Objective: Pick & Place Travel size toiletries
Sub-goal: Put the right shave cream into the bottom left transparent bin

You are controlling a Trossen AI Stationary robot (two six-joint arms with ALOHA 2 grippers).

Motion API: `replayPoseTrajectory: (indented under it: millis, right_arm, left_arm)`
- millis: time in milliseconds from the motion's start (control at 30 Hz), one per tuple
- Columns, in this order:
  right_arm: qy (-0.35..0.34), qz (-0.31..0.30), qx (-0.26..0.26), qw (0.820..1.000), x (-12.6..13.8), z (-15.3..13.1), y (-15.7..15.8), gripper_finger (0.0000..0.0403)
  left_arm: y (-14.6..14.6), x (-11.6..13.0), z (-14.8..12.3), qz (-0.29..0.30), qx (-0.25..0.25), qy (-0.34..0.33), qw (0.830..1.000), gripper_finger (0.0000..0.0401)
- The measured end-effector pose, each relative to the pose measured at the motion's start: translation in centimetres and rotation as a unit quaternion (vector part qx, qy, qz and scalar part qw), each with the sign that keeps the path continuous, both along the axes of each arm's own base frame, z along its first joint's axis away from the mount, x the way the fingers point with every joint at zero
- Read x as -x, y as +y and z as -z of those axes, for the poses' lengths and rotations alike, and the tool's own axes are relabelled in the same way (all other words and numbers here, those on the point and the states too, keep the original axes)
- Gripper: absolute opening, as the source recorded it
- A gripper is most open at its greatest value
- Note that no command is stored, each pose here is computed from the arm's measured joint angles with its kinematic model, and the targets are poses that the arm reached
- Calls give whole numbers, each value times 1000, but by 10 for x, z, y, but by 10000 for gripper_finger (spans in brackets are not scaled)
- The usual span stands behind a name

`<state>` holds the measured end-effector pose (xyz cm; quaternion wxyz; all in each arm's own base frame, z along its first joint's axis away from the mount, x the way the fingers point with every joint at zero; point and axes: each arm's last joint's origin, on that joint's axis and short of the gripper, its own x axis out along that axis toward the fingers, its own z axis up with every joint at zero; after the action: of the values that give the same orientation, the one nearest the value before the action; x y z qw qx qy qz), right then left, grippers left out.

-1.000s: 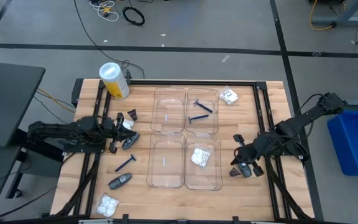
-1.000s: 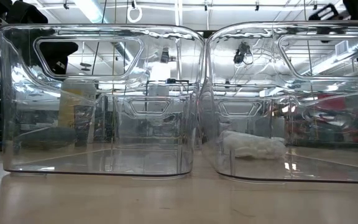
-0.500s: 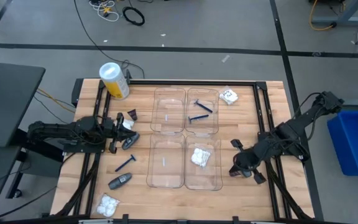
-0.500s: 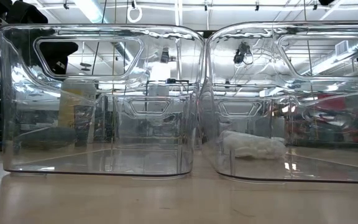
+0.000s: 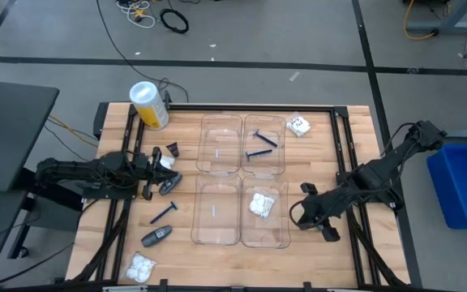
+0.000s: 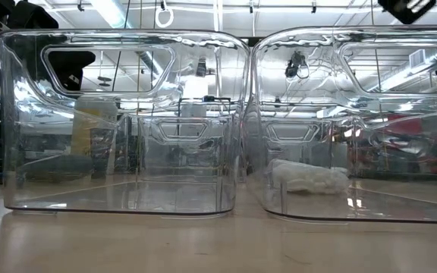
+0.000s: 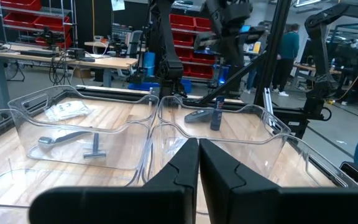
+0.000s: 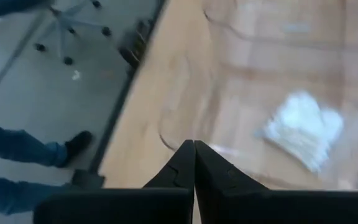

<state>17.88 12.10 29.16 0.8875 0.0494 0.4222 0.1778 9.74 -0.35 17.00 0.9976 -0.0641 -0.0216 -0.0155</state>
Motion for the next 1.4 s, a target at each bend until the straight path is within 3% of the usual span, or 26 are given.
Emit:
replayPoseTrajectory:
  millis: [367, 800, 1133, 1400]
  right_arm:
    - [142, 108, 66, 982, 10, 24, -10, 18]
    - [212, 170, 33, 962, 6, 35, -5, 31]
    - [235, 209, 37, 949, 0, 47, 2, 135]
    - [263, 203, 38, 942, -4, 55, 7, 227]
  left_arm:
    - [0, 0, 0, 0, 0, 0, 1000, 22]
    - [0, 0, 0, 0, 0, 0, 1000, 22]
    - [0, 0, 0, 0, 0, 0, 1000, 22]
    - [0, 0, 0, 0, 0, 0, 1000, 22]
